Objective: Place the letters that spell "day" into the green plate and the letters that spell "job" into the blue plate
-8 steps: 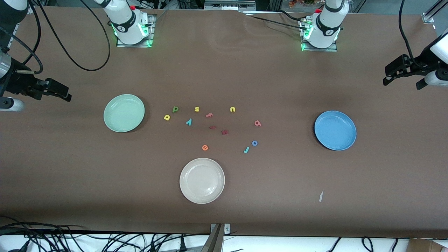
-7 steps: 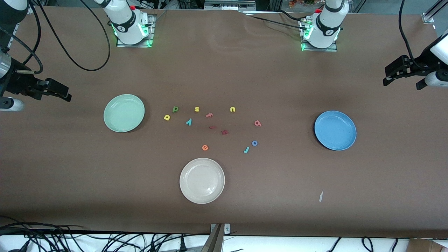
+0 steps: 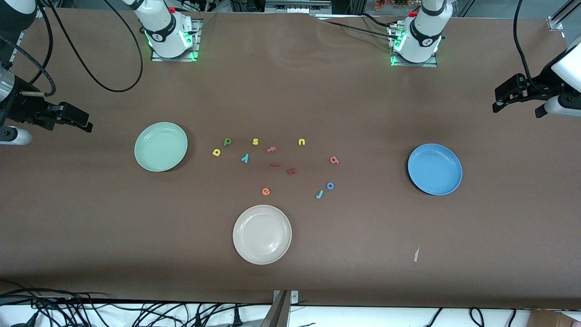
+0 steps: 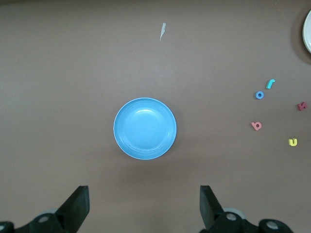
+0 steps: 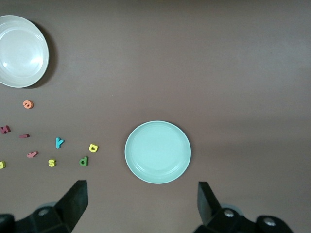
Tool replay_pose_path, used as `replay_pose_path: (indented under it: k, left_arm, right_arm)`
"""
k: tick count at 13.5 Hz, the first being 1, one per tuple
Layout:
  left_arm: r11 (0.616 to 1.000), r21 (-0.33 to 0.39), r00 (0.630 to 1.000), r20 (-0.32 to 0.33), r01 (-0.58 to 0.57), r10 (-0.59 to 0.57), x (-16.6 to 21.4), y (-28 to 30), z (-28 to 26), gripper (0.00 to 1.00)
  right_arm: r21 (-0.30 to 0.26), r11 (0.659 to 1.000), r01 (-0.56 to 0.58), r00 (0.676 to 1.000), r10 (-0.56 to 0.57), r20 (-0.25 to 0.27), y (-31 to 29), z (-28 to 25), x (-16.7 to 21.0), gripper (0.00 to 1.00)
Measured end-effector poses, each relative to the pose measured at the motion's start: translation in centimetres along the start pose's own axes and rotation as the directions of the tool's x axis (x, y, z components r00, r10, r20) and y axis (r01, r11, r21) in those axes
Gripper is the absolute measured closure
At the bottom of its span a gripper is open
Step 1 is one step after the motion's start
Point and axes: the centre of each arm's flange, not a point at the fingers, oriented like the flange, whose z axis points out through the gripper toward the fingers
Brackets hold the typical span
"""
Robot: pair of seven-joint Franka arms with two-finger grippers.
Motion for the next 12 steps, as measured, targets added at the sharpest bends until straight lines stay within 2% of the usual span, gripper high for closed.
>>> replay_pose_path:
  k: [7, 12]
  left_arm:
    - [0.996, -0.004, 0.993, 0.077, 0.086, -0.086, -0.4, -1.7, 1.3, 0.00]
    - [0.995, -0.003, 0.992, 0.082, 0.097, -0.096, -0.5, -1.6, 1.3, 0.00]
  right_arm:
    - [0.000, 1.000, 0.000, 1.000, 0.000, 0.000, 0.0, 0.0, 0.0, 0.00]
    - [0.000, 1.000, 0.000, 1.000, 0.000, 0.000, 0.0, 0.0, 0.0, 0.00]
